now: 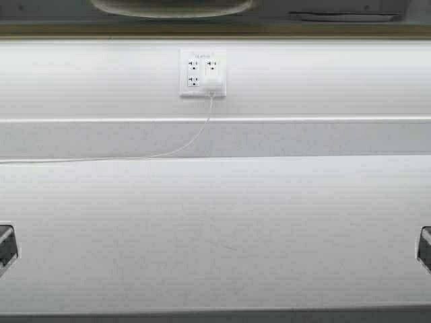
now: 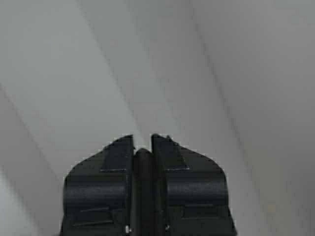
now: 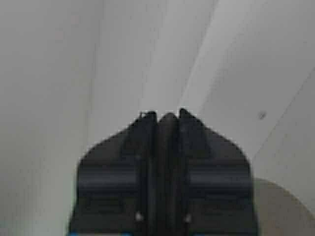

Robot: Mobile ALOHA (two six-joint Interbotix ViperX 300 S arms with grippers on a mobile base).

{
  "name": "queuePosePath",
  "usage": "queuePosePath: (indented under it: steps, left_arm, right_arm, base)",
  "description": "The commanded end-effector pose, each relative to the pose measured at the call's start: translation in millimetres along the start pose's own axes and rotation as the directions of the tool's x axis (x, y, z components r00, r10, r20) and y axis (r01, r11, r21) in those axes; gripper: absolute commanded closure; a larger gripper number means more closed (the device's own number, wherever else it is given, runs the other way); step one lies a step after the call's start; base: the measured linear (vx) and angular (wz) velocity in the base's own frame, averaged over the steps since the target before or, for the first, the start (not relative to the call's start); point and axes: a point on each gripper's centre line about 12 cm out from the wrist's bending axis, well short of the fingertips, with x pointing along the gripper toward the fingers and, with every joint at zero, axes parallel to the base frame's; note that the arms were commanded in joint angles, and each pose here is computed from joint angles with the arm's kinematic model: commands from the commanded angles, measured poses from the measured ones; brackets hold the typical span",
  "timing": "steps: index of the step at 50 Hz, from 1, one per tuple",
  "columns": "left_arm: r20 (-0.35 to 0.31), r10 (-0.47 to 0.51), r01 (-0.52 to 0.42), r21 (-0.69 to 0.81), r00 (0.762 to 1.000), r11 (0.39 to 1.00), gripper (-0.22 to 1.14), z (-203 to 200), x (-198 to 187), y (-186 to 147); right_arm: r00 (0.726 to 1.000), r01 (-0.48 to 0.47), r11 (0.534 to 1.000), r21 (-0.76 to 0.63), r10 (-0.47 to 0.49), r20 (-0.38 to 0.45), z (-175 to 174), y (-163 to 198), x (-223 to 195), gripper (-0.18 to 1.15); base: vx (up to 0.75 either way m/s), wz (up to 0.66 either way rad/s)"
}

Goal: Open the cabinet, put the pot inside, then close it

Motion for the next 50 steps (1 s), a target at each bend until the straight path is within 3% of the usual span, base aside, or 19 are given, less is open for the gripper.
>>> queuePosePath:
  steps: [1,22,40,45,50]
  left_arm:
    - [-0.046,-0.045,0.044,-0.021,0.998,0.999,0.88,-18.6,21.5,-24.0]
    - [-0.064,-0.014,0.013,-0.014,0.998,1.000,0.88,-48.8,66.5,-10.5]
    - [-0.054,0.023,-0.023,-0.007,0.998,1.000,0.87,-62.6,84.8,13.1]
    - [-0.019,0.011,-0.011,-0.043,1.000,0.999,0.72,-60.3,85.9,16.7]
    - [0.013,-0.004,0.006,-0.089,1.000,0.996,0.40,-56.6,85.1,18.6]
  right_arm:
    - [0.994,-0.103,0.993,0.052,0.104,-0.025,-11.8,43.1,12.0,0.90]
    - [1.000,-0.017,0.999,0.033,0.017,0.009,6.8,12.3,38.4,0.90]
    - [1.000,0.015,0.999,0.039,-0.015,0.010,3.2,-8.7,52.3,0.88]
    - [1.000,0.020,0.999,0.034,-0.021,0.011,2.7,-11.9,51.4,0.74]
    - [0.999,-0.015,1.000,0.025,0.014,0.039,7.7,-13.6,47.2,0.39]
  base:
    - [0.16,0.05]
    - [0.10,0.04]
    - [0.04,0.03]
    - [0.02,0.02]
    - [0.01,0.01]
